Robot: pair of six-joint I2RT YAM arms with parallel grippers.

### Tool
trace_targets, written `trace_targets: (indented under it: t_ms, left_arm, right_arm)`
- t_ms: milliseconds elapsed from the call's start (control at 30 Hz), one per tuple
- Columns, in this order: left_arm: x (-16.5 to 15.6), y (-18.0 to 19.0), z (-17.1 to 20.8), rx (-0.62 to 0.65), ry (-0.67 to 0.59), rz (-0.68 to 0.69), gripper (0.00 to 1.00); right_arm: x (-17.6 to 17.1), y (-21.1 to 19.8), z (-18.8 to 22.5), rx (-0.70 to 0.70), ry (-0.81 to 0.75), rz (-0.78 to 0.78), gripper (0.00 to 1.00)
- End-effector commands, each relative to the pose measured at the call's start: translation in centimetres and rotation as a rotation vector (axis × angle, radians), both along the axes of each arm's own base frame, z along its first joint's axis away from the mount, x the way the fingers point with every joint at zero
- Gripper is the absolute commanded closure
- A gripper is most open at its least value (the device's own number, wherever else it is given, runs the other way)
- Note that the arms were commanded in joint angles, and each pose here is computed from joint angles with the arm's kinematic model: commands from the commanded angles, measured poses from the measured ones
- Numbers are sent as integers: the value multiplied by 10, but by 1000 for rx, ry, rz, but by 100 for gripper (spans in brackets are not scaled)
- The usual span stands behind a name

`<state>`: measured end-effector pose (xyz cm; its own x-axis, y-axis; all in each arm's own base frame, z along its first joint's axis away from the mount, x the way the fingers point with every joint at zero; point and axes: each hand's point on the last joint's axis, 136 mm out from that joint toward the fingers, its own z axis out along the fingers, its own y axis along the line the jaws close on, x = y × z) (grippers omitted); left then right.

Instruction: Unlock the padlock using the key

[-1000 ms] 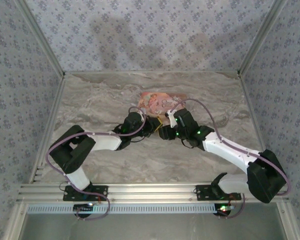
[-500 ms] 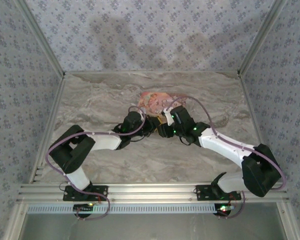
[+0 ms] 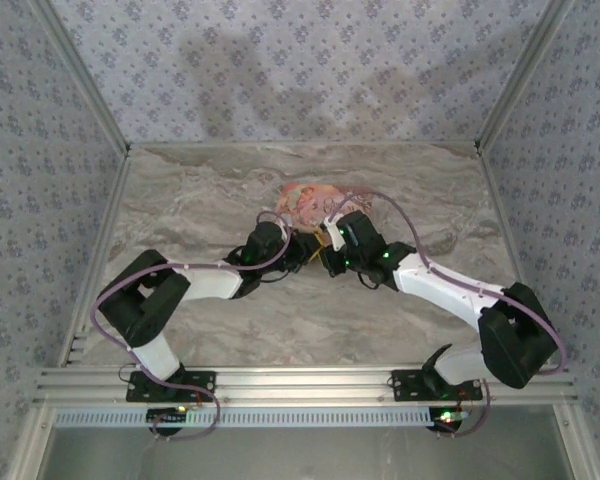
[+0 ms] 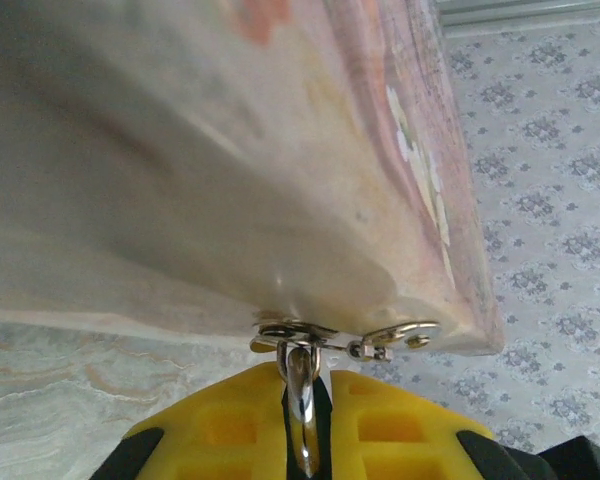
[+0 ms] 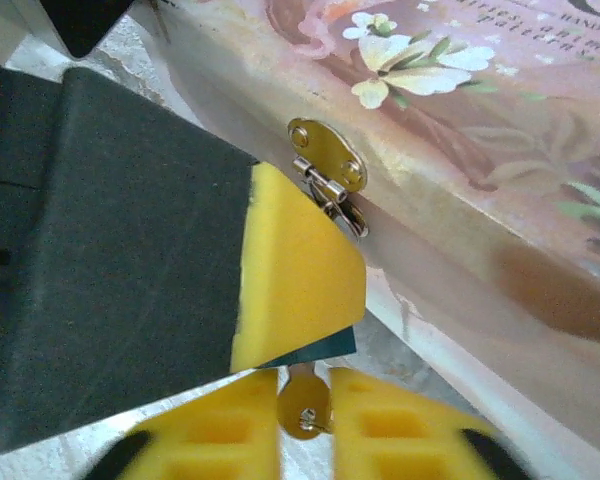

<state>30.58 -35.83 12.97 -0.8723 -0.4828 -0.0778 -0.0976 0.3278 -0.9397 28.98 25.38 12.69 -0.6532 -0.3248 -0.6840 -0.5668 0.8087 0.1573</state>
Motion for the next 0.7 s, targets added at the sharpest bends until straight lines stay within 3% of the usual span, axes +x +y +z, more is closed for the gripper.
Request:
trace_targets:
  t_ms: [0,367,567,667]
  left_arm:
    - [-1,-12,49,-117,-78,-38,99]
    - [-5,-7,22,-37,-41,-42,92]
    - [-14,-2,-6,21,-2,-30,72]
    - [-17,4,-20,46,14,-17,67]
  right_arm:
    - [0,12,6,23,4,43,100]
    - [-9,10,-13,51,45,31,98]
    - [-19,9,-40,49,84,28,100]
    - [-24,8,-56,46,101,27,100]
